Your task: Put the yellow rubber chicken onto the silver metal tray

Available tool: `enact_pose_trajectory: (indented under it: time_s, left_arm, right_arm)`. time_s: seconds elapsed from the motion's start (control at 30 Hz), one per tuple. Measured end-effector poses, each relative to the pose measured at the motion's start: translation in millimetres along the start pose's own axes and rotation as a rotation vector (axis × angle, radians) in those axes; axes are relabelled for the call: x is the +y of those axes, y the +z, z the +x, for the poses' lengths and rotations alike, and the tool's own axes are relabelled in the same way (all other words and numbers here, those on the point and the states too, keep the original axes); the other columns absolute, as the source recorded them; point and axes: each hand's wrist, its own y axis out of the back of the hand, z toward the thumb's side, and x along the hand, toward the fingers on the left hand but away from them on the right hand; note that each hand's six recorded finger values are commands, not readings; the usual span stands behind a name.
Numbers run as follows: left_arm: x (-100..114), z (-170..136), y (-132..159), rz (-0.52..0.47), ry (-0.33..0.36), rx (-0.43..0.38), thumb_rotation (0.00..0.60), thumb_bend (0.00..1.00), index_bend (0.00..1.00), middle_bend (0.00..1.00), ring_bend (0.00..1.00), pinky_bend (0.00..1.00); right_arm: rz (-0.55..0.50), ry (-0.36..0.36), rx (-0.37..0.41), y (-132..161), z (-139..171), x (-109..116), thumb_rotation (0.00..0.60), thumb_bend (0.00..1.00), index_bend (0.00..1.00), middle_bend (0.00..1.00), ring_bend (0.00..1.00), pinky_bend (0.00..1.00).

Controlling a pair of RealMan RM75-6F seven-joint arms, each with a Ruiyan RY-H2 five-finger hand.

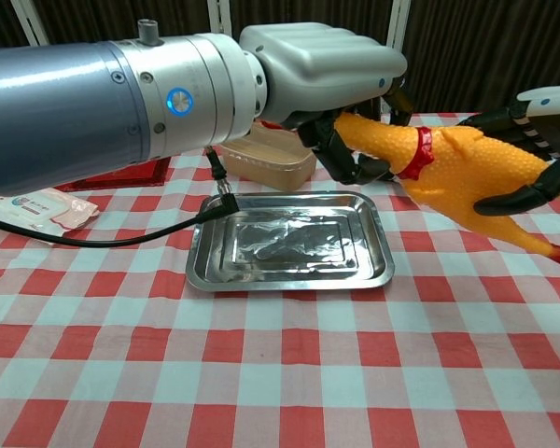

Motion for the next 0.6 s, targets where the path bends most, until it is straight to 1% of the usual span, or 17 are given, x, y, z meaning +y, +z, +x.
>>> enact_pose_trajectory:
  time_s: [0.03,0.07,0.13,0.17,0.23,0.27,0.33,0.43,0.6]
  left_arm:
    - [0.0,-0.4,0.4,-0.003,-0.001,-0.002,0.600,0.84,0.59,0.65,0.57,0.58]
    - [0.1,-0.9,0.7,-0.008,-0.003,-0.005,0.600,0.84,0.59,0.65,0.57,0.58]
    - [0.6,-1.5,0.6,-0.010,-0.004,-0.008,0.600,0.84,0.59,0.65,0.57,0.58]
    - [0.9,-1.7,0.5,-0.010,-0.003,-0.009,0.600,0.84,0.59,0.65,0.57,0.58]
    - [1.0,-1.7,0.6,-0.011,-0.003,-0.010,0.600,0.84,0.59,0.65,0.57,0.58]
    - [0.8,-1.7,0.8,-0.013,-0.004,-0.011,0.600,0.84,0.59,0.65,0.57,0.58]
    - [0.1,-1.9,1.3,-0.016,-0.007,-0.013,0.600,0.84,0.59,0.65,0.57,0.58]
    - [-1.0,-2.2,2.2,-0.019,-0.010,-0.017,0.600,0.84,0.59,0.65,0.57,0.58]
    - [-1.8,-2.7,3.2,-0.024,-0.012,-0.020,0.600,0.84,0.59,0.65,0.57,0.58]
  right_arm:
    - [-0.002,-0.005,0.000,-0.3,-0.5,0.8,0.600,0.57,0.63,0.49,0.56,0.63]
    - [-0.004,-0.011,0.000,-0.4,-1.0,1.4,0.600,0.62,0.68,0.53,0.60,0.69]
    - [-0.012,-0.018,-0.001,-1.3,-2.7,1.6,0.600,0.74,0.83,0.63,0.71,0.84]
    - [-0.015,-0.018,-0.002,-1.4,-3.2,1.5,0.600,0.77,0.87,0.67,0.75,0.88]
    - [-0.005,-0.020,0.001,-1.3,-3.8,1.6,0.600,0.87,0.97,0.76,0.85,0.97]
    - [0.001,-0.021,0.004,-0.9,-4.2,1.3,0.600,0.93,0.99,0.80,0.89,0.99]
    - [0.001,-0.021,0.008,0.4,-5.3,0.2,0.600,0.99,1.00,0.86,0.95,1.00]
    - [0.000,-0.026,0.015,1.8,-6.7,0.1,0.600,1.00,1.00,0.92,1.00,1.00]
    - [-0.003,-0.033,0.020,3.7,-8.2,-0.2,0.600,1.00,1.00,0.98,1.00,1.00]
